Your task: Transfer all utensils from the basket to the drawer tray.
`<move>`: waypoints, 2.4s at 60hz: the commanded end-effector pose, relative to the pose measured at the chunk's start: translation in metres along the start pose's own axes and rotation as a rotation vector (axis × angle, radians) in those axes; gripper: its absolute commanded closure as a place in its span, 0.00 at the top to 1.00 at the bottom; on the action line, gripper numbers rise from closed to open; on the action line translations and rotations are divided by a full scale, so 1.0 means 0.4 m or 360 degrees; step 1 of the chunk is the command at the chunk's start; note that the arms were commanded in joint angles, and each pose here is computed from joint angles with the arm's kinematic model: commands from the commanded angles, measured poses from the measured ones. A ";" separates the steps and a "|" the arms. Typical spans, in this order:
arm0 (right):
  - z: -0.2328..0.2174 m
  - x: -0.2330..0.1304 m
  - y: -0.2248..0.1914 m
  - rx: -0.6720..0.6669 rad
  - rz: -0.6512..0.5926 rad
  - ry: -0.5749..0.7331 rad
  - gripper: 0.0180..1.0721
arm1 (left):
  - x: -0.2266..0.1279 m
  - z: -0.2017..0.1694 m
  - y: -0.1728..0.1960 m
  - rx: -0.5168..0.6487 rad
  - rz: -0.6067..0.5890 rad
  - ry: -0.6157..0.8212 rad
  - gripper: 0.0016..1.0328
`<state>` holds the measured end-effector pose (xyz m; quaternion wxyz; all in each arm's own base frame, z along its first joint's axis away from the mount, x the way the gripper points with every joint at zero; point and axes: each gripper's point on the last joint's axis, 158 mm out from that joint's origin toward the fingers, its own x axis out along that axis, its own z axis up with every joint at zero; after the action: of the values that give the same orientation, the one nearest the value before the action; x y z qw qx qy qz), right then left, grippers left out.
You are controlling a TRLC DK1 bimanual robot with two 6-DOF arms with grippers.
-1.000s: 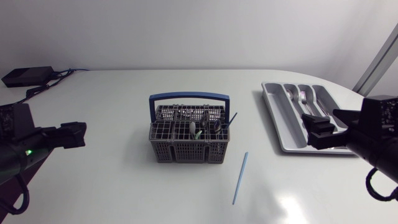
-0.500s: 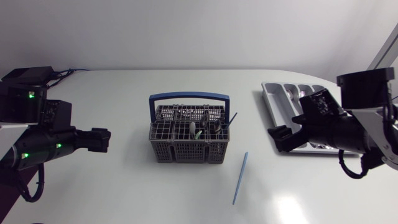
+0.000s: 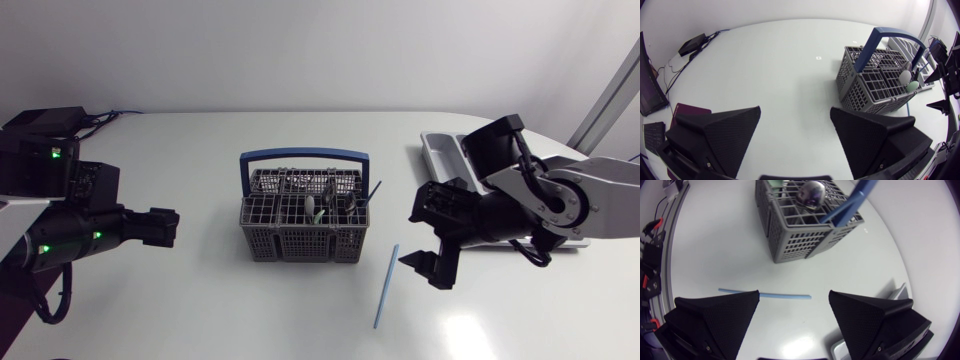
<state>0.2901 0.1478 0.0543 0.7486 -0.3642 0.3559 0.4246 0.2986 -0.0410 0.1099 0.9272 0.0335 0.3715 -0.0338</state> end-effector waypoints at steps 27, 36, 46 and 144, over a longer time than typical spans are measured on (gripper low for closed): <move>-0.073 0.097 0.148 -0.0959 0.0570 0.0328 0.86 | 0.010 -0.032 -0.032 0.0177 -0.0051 0.0042 0.94; -0.087 0.132 0.127 -0.1087 0.0614 0.0390 0.79 | 0.007 -0.033 -0.033 0.0197 -0.0052 0.0036 0.94; -0.129 0.175 0.100 -0.1232 0.0669 0.0484 0.67 | -0.006 -0.031 -0.028 0.0209 -0.0047 0.0019 0.94; -0.271 -0.067 0.326 -0.0498 0.0858 0.0696 0.58 | -0.039 -0.035 -0.067 0.0251 -0.0120 -0.0038 0.94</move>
<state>0.1535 0.1027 -0.0008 0.4414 -0.4746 0.4849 0.5872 0.2816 -0.0645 0.1183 0.9286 0.0857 0.3492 -0.0922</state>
